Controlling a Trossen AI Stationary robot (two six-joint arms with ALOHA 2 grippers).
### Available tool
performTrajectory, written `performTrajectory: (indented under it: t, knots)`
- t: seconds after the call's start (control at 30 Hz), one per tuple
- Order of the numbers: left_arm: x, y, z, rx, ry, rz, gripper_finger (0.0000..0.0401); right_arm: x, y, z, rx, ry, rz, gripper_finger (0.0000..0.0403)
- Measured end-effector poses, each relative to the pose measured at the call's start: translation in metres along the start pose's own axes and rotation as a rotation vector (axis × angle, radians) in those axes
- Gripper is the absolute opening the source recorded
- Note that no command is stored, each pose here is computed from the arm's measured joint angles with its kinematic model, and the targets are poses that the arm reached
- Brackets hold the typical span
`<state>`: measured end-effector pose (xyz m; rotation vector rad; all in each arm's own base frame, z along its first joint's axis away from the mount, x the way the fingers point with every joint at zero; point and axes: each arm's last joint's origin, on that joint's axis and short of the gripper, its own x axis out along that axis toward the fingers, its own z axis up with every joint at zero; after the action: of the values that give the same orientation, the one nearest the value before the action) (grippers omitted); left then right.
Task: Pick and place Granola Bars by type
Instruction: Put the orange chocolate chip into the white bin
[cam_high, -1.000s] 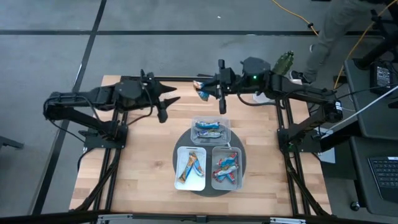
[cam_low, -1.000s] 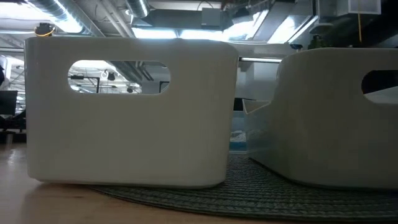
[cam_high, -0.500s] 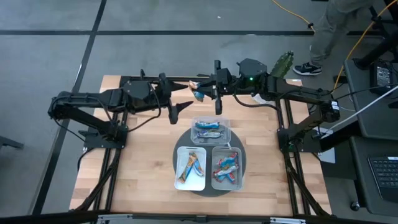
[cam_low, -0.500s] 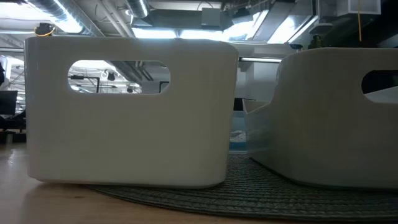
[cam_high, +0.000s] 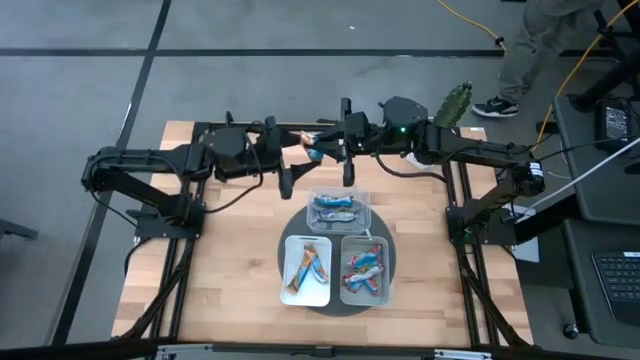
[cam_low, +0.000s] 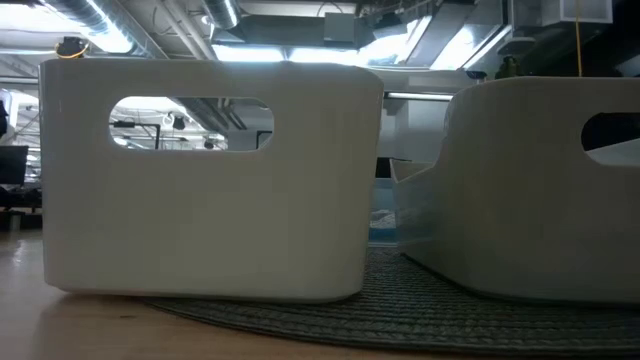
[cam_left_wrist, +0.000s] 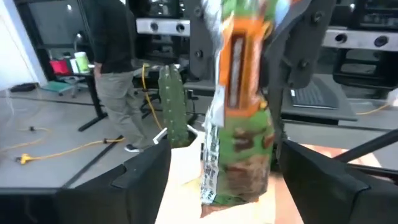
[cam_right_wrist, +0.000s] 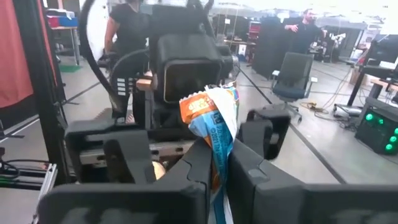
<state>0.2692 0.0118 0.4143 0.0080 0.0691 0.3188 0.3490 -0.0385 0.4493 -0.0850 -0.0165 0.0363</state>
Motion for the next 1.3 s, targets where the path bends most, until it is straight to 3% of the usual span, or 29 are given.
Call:
performTrajectory:
  t: [0.13, 0.33, 0.6, 0.83, 1.3]
  knots:
    - [0.002, 0.004, 0.001, -0.037, -0.006, -0.046, 0.0242, 0.0, 0.001, 0.002, -0.002, -0.015, 0.002, 0.0034]
    - [0.003, 0.008, 0.0, -0.057, -0.002, -0.084, 0.0139, 0.0, 0.002, 0.002, -0.001, -0.016, 0.017, 0.0024]
    - [0.003, 0.008, 0.0, -0.044, -0.001, -0.106, 0.0016, 0.0, 0.002, 0.002, 0.0, -0.016, 0.021, 0.0042]
    - [0.003, 0.008, 0.0, -0.04, 0.002, -0.105, 0.0015, 0.0, 0.003, 0.002, -0.008, -0.021, 0.067, 0.0043]
    - [-0.001, 0.009, 0.0, -0.035, 0.022, -0.094, 0.0007, -0.014, 0.006, 0.006, -0.021, 0.03, 0.106, 0.0151]
